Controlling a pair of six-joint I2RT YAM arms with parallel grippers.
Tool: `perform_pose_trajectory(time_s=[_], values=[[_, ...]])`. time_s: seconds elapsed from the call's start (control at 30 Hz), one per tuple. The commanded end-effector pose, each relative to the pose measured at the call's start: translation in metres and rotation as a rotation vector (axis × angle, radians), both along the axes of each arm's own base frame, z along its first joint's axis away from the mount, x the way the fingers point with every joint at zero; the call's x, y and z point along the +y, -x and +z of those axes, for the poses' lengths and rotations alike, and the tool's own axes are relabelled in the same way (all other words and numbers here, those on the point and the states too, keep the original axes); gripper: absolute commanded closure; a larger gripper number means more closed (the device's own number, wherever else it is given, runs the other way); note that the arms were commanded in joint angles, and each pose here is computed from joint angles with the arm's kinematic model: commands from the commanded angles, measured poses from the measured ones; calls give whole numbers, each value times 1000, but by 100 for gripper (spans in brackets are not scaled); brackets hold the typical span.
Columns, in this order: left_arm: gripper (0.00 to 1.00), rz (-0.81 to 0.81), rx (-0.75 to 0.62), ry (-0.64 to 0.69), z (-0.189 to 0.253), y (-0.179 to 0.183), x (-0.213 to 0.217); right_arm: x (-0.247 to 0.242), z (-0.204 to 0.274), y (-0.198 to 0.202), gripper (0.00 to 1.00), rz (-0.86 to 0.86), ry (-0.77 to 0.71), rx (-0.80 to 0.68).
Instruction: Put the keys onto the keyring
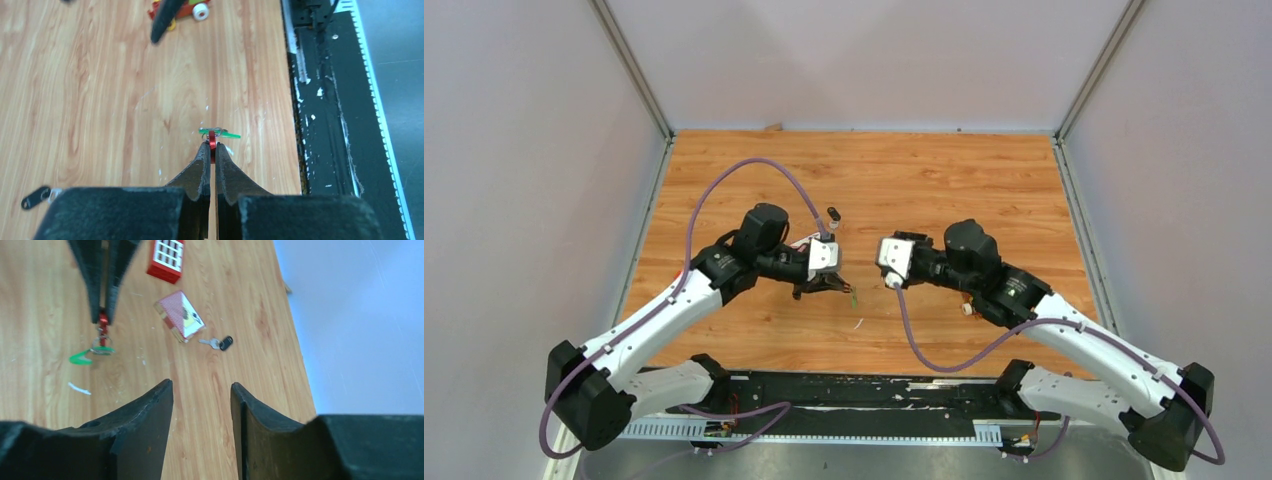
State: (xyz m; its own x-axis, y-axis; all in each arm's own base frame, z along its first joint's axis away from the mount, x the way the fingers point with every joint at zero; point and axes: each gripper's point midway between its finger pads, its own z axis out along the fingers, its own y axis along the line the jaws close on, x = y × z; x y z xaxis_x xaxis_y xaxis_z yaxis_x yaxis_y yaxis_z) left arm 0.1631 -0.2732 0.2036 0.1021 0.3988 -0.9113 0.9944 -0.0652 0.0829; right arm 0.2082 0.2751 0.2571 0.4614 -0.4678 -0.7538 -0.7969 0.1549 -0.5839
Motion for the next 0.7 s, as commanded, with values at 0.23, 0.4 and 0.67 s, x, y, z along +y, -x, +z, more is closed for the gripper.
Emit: perform_pose_trajectory(time_s=[0.23, 0.4, 0.67], values=[[100, 220, 9, -242, -27, -25, 61, -7, -1, -96, 42, -375, -96, 234], [100, 234, -18, -281, -32, -20, 74, 32, -34, -126, 42, -339, -6, 338], [100, 196, -34, -285, -42, 6, 88, 74, -111, -190, 47, -350, 111, 516]])
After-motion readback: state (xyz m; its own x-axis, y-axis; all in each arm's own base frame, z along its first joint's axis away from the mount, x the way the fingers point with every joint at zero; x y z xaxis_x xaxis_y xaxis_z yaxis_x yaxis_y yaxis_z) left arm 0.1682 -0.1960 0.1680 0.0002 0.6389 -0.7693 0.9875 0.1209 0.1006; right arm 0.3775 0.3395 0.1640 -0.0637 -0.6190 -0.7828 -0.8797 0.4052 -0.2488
